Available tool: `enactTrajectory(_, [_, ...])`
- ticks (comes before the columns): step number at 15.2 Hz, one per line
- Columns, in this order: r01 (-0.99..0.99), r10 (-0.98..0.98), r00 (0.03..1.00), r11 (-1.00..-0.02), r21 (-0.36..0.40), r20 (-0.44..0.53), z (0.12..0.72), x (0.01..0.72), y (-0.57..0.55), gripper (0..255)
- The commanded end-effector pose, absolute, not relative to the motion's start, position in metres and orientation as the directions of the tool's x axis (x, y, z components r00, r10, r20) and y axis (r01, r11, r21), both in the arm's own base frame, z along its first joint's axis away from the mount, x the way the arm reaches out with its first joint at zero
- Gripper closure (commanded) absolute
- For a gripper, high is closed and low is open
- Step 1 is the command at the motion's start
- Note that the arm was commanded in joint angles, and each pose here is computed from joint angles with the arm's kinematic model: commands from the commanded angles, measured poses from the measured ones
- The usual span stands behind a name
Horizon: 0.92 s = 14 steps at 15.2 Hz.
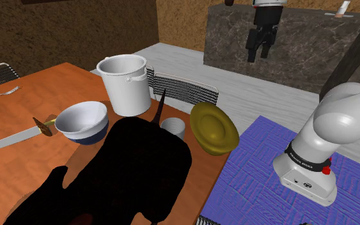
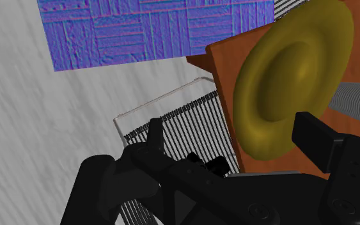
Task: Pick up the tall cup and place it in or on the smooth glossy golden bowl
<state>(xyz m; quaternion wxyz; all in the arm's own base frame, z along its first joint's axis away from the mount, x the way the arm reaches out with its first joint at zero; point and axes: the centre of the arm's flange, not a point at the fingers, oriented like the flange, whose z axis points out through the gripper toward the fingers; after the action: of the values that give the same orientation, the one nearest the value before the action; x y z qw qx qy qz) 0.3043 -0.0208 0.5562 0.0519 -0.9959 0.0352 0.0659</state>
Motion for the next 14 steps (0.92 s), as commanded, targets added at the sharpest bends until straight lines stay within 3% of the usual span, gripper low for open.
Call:
enactTrajectory(1, [-0.077,-0.063,0.989,-0.992,-0.099,-0.135,0.556,0.304,-0.021,0])
enactTrajectory(14, [-0.142,-0.132,0.986,-0.986,-0.088,-0.106,0.495,0.332,0.137,0])
